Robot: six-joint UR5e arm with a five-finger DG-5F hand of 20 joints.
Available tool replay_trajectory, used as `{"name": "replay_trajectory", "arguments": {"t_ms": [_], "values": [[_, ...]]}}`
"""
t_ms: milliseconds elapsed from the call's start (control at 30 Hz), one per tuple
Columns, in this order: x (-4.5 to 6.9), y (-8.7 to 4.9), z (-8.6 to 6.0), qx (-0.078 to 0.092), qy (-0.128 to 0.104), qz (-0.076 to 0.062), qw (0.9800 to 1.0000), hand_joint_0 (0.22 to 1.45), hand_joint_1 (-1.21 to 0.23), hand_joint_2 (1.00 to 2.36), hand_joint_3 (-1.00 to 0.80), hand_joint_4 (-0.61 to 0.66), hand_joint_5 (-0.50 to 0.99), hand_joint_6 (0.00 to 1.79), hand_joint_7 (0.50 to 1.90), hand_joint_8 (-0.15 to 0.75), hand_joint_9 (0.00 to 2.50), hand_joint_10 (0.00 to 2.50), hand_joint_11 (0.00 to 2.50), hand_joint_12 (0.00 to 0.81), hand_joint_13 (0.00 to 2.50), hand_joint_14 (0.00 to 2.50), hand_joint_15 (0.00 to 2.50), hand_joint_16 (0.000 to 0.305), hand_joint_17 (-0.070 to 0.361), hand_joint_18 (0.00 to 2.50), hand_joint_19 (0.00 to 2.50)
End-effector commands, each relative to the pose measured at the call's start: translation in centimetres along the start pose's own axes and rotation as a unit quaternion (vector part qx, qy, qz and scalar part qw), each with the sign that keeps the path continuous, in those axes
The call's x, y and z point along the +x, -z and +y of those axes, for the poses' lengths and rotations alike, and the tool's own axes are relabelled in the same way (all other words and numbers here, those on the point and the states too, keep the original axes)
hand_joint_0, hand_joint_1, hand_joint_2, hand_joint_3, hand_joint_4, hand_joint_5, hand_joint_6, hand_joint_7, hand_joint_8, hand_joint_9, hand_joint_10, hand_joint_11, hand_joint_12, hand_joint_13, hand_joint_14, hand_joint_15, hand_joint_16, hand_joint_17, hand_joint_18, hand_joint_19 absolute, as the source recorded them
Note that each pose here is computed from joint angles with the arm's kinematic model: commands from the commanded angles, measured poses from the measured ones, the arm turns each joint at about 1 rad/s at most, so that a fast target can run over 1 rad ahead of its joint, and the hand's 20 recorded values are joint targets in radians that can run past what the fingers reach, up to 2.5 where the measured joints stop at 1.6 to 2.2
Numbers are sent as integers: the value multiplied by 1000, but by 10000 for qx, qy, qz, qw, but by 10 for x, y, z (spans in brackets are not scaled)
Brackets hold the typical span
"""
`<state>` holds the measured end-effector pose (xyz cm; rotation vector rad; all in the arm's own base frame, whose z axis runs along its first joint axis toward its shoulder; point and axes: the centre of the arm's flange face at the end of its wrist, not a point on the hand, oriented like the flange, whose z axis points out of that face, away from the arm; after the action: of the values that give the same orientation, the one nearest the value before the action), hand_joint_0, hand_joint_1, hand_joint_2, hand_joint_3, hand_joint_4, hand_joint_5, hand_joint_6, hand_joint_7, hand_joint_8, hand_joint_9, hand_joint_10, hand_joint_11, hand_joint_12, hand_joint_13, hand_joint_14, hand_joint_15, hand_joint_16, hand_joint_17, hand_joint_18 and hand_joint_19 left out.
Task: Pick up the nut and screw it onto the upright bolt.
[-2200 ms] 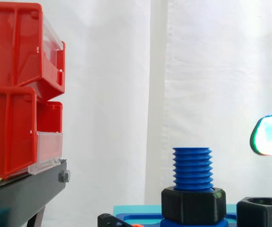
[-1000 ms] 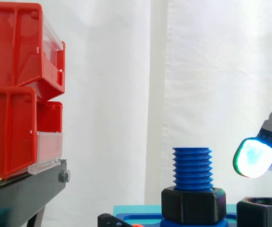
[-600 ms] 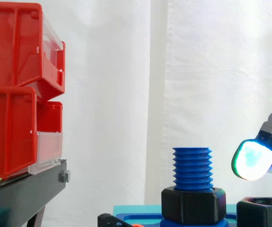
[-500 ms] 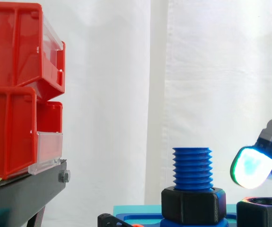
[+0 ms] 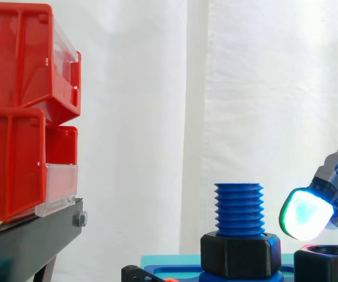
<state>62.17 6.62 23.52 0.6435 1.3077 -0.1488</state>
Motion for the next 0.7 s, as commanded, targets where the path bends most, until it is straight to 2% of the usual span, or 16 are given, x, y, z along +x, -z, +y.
{"name": "replay_trajectory", "arguments": {"t_ms": [0,567,667], "values": [[0,0,1,-6,-5,-1,10000,387,-710,1000,-500,211,-234,502,786,294,395,0,26,396,342,0,0,56,126,339,67],[1,1,2,-43,56,7,10000,353,-765,1000,-500,226,-242,502,783,304,363,0,29,417,319,0,0,61,137,344,69],[0,-1,-3,-8,95,32,9999,353,-765,1000,-500,225,-240,502,783,304,363,0,24,417,320,0,0,61,137,344,76]]}}
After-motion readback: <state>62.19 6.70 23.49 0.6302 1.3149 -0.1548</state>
